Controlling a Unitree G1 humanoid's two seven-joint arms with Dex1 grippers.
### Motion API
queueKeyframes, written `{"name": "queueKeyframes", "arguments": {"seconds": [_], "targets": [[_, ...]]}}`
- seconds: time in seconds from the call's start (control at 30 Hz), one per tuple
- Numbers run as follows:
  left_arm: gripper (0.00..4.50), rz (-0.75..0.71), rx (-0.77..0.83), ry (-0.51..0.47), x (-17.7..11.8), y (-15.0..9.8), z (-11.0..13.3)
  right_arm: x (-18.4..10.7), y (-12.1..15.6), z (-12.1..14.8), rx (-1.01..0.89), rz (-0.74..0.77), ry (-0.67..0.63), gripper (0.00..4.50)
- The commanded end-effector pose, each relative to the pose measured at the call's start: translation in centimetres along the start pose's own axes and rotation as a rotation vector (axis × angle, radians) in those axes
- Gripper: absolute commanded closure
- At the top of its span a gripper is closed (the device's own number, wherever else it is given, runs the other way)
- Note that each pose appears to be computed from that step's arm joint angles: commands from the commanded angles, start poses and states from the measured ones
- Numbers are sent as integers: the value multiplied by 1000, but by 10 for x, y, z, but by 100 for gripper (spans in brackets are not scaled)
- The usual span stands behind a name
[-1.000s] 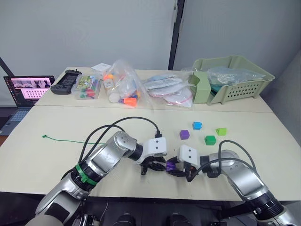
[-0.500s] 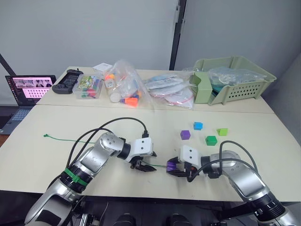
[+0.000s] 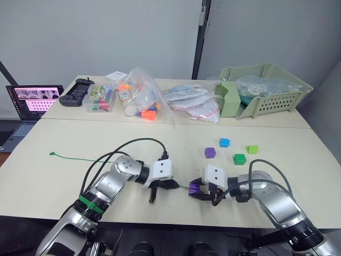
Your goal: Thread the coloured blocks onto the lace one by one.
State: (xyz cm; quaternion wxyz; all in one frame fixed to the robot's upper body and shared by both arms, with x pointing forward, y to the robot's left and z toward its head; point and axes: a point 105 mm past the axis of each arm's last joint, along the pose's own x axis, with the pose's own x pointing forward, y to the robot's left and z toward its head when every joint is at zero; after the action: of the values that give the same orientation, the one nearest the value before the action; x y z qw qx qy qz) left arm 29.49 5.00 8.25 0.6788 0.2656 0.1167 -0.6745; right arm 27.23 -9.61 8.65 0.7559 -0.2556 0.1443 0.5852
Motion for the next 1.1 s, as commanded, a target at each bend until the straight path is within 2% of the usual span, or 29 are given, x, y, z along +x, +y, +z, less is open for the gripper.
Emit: {"name": "queueKeyframes", "arguments": {"seconds": [0.03,0.27,0.5,0.53,0.6,0.67,0.77,0.8,0.83,0.97,1.1], "targets": [[450,-10,49,-35,1,-1,16,0,2,0,5,-2,4,312],[450,-13,66,-71,12,-3,33,1,2,-1,6,-7,6,312],[450,-32,16,-11,7,-6,24,0,2,-3,36,-7,10,312],[423,-32,5,-9,6,-6,23,-1,1,-1,45,-12,-1,312],[361,-47,-9,-9,3,-6,24,-3,-2,2,40,-38,-16,204],[303,-70,-25,-26,1,-7,29,-9,-3,8,48,-50,-43,148],[193,-86,2,-13,-3,-8,32,-28,-3,14,52,-72,-55,33],[169,-83,11,-10,-3,-7,33,-33,-3,15,52,-82,-55,8],[126,-79,16,-12,-4,-6,35,-39,-2,15,54,-87,-54,0],[4,-66,96,26,6,-6,39,-68,0,6,72,-130,-13,0],[2,-58,118,57,20,-6,34,-73,0,-3,96,-146,16,0]]}}
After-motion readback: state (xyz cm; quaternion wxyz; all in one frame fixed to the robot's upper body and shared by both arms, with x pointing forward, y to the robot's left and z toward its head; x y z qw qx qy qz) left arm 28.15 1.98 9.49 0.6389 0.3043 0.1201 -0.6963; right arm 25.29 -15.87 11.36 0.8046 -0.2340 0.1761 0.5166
